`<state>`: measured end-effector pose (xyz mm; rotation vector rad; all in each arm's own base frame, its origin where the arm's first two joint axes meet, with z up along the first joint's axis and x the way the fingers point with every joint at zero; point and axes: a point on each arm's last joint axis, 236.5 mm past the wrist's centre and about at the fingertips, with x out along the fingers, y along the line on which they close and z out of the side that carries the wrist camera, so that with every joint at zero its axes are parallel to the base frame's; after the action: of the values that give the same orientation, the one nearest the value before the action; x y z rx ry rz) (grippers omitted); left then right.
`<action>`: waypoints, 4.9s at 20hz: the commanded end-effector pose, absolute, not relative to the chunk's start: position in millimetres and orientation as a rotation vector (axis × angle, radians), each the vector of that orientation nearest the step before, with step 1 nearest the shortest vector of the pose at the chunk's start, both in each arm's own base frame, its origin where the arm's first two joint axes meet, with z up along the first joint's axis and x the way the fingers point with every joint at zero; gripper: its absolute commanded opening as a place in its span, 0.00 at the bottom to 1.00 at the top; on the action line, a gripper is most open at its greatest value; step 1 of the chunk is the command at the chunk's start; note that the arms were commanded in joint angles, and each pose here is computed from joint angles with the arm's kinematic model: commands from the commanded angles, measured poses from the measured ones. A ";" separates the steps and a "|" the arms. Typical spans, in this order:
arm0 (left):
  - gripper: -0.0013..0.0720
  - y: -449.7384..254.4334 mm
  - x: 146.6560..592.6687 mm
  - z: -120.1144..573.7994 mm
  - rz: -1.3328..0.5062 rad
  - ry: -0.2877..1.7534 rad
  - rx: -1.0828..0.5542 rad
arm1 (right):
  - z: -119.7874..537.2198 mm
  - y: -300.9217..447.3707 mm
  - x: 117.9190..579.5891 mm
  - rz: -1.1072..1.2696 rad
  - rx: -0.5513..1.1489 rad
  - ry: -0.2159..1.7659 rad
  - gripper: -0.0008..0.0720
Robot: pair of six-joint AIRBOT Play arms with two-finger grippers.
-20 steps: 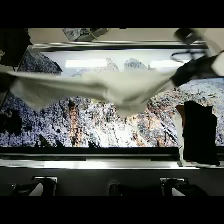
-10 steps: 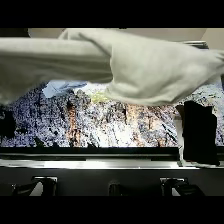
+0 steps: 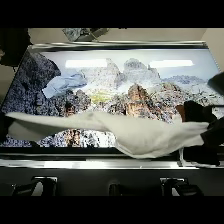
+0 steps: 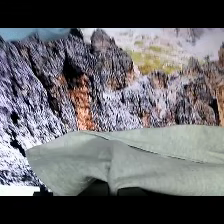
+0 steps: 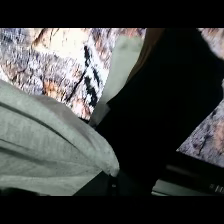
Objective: Fold the shirts.
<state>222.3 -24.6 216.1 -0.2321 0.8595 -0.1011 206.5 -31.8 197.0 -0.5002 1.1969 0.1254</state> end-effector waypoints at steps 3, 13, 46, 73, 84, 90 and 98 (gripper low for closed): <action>0.05 -34.4 224.2 134.5 -0.173 1.112 -0.293 | 132.4 -26.3 235.9 0.185 -0.519 1.316 0.07; 0.05 -18.1 382.0 -75.6 -0.240 1.477 -0.480 | -66.5 71.5 483.4 0.362 -0.143 1.269 0.08; 0.63 2.5 194.1 -69.8 -0.033 1.639 -0.563 | -40.0 -0.8 357.5 0.560 0.044 1.592 0.71; 0.05 -5.9 226.6 -79.2 -0.015 1.423 -0.634 | -122.3 87.8 360.3 0.656 0.267 1.557 0.26; 0.05 40.1 334.3 414.3 -0.009 0.233 -0.169 | 422.0 3.9 398.3 0.119 -0.403 0.156 0.08; 0.05 -9.3 228.2 571.3 -0.040 -0.179 -0.097 | 553.7 -7.5 232.6 -0.075 -0.387 -0.218 0.07; 0.05 -8.3 246.3 510.2 -0.053 0.045 -0.123 | 523.1 -27.6 228.6 -0.138 -0.438 -0.068 0.07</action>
<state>234.2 -11.2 539.8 -0.1015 -0.0645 -0.0477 222.9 -17.3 542.2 -0.4224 -0.1599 -0.1141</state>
